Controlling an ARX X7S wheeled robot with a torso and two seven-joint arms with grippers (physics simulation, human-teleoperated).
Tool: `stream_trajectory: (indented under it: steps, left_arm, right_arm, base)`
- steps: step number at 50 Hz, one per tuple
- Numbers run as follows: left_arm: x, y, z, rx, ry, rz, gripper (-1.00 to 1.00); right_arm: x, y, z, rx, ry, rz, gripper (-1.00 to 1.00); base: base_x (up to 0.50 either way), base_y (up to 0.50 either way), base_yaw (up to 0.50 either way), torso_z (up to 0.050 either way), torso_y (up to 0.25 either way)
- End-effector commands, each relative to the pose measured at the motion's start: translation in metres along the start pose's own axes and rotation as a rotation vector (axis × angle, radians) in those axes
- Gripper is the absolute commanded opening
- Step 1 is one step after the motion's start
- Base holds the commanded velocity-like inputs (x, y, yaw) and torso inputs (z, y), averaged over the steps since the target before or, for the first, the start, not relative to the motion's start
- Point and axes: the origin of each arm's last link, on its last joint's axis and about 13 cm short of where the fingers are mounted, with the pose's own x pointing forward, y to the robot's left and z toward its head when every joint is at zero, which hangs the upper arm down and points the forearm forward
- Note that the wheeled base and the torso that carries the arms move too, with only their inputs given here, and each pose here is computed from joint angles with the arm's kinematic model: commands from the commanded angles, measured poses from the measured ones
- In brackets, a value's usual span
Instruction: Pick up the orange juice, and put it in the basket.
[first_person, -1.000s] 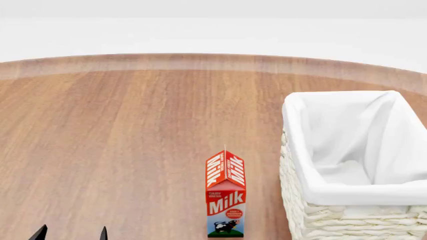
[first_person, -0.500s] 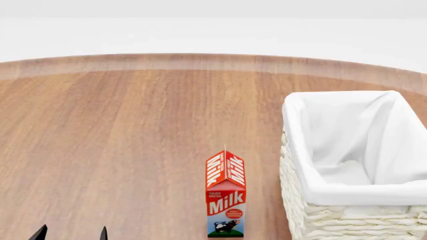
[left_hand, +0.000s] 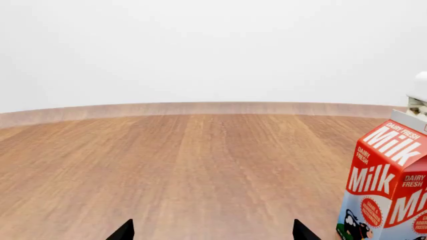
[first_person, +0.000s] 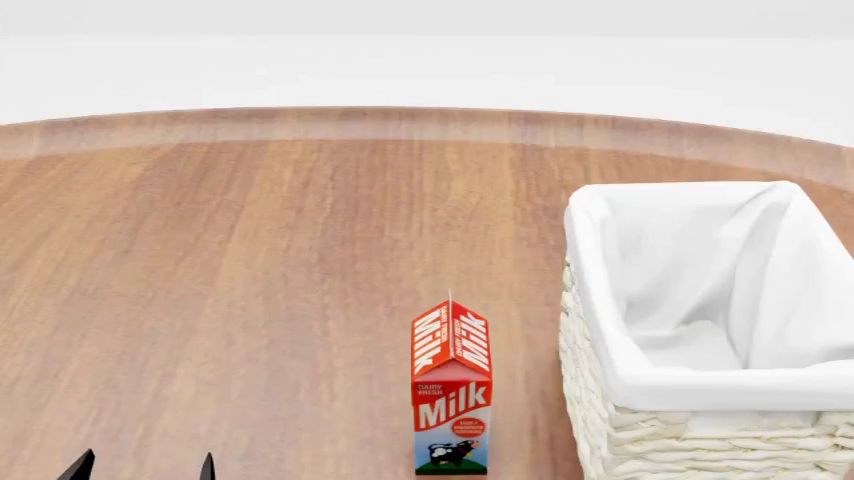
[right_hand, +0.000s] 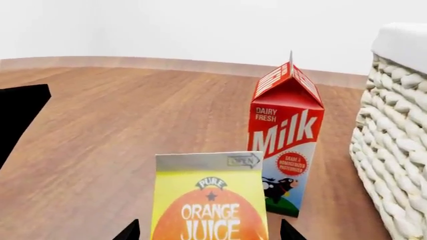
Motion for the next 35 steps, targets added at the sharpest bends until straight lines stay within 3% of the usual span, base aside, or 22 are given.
stream_trajectory:
  steps: [1,35]
  left_arm:
    - [0.0000,0.0000,0.0000,0.000,0.000,0.000,1.00]
    - [0.0000,0.0000,0.0000,0.000,0.000,0.000,1.00]
  right_arm:
    - [0.0016,-0.0003,0.0004,0.007,-0.002,-0.002,1.00]
    - [0.0088,0.0004,-0.0044,0.001,0.017,-0.002,1.00]
  base:
    - [0.00,0.00,0.00,0.000,0.000]
    - [0.00,0.00,0.00,0.000,0.000]
